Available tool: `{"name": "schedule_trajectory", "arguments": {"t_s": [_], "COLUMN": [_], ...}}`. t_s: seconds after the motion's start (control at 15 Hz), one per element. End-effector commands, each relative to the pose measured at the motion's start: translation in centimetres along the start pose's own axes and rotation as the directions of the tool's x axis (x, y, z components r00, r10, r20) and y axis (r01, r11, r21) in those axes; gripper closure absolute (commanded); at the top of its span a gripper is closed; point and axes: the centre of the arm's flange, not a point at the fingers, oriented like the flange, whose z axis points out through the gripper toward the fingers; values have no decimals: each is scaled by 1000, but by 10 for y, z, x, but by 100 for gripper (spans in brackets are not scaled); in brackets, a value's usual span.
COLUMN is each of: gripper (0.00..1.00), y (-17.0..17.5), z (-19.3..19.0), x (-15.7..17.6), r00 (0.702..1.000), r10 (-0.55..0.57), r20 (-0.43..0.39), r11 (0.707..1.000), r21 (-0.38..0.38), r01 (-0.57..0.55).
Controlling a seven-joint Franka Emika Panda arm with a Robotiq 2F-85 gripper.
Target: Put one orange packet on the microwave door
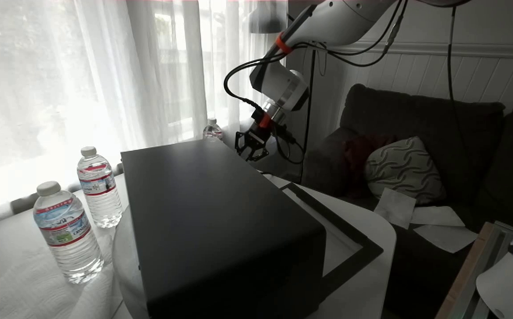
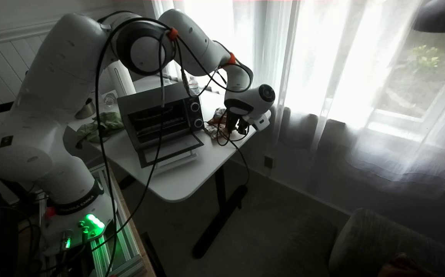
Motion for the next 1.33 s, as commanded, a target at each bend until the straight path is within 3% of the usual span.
{"name": "schedule_trajectory", "arguments": {"t_s": [0.0, 0.4, 0.47, 0.93, 1.27], "gripper": [73, 82, 96, 100, 100], "y": [4, 4, 4, 6, 8], "z": [-3, -2, -2, -10, -42], "x": [-6, -10, -10, -12, -18], "r00": [999, 998, 998, 998, 999], "r10": [3, -6, -7, -16, -41], "r20": [32, 64, 67, 56, 14], "r11": [999, 1000, 1000, 1000, 999], "r21": [37, 27, 27, 22, 8], "r01": [-4, 5, 5, 15, 41]}}
